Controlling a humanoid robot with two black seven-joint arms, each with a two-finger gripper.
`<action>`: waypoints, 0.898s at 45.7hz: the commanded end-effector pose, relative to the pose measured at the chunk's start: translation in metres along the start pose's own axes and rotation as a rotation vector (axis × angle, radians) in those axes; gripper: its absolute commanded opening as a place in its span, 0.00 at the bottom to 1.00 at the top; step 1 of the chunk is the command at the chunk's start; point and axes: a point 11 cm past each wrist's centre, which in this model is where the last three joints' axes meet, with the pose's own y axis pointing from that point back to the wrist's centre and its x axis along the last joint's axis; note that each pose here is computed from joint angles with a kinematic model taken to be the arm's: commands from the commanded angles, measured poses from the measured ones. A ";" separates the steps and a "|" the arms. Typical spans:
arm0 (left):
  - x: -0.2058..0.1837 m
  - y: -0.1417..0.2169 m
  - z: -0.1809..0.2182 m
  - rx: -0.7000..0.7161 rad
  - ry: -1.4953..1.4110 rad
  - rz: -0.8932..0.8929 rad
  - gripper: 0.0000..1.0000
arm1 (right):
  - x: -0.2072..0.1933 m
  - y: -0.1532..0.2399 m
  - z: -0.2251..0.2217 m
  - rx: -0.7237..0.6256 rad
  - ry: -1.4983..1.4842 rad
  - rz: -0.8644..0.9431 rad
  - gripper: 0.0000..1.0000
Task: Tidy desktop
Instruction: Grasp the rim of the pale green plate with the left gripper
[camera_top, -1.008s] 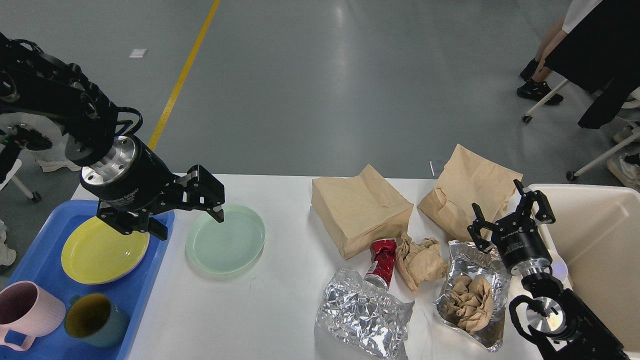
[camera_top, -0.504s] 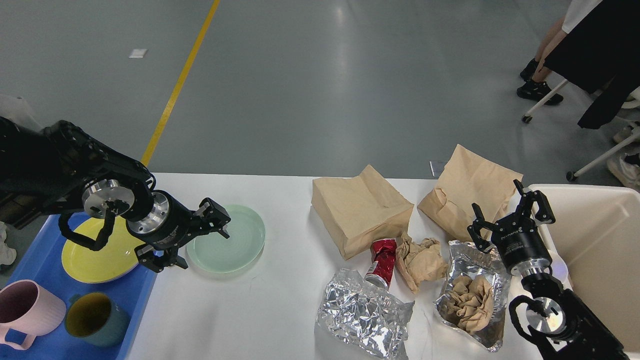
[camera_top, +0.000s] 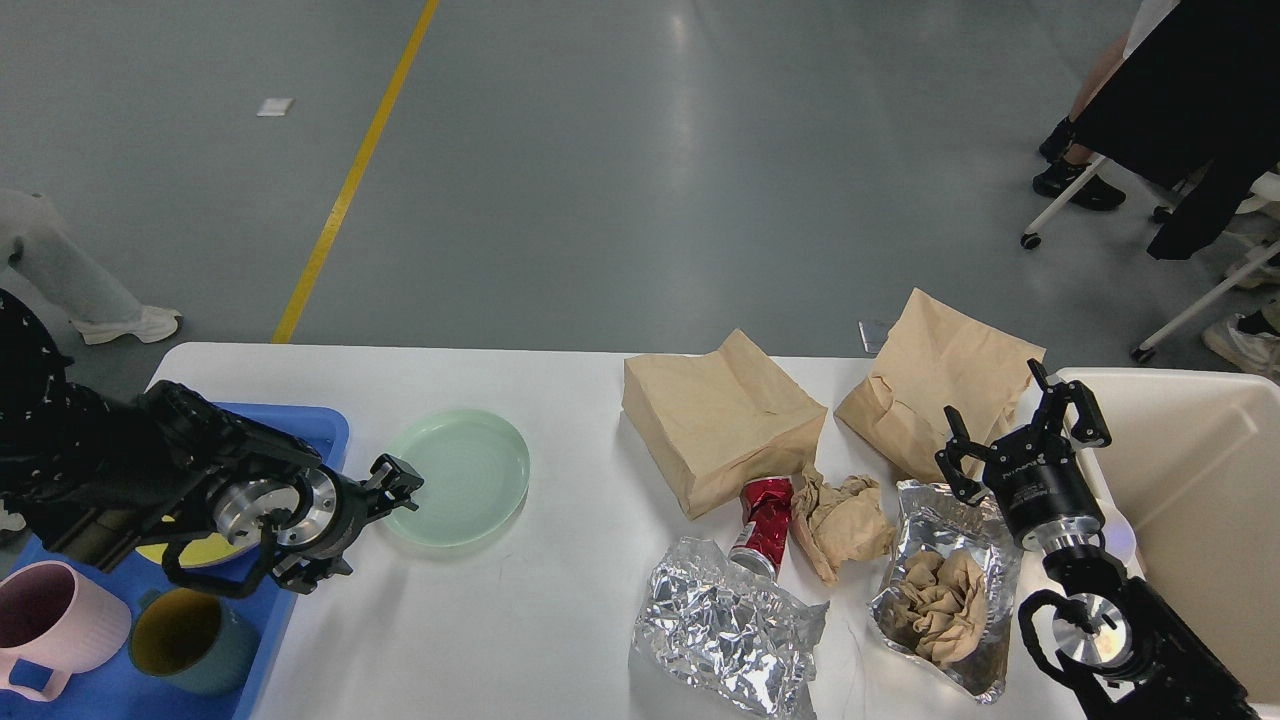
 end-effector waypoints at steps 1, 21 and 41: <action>-0.009 -0.021 0.000 -0.007 0.072 0.017 0.94 | 0.000 0.000 0.000 0.000 0.000 0.000 1.00; 0.003 -0.044 -0.001 -0.071 0.117 0.057 0.90 | 0.000 0.000 0.000 0.002 -0.001 -0.001 1.00; 0.001 -0.052 0.002 -0.087 0.136 0.058 0.41 | 0.000 0.000 0.001 -0.001 -0.001 0.001 1.00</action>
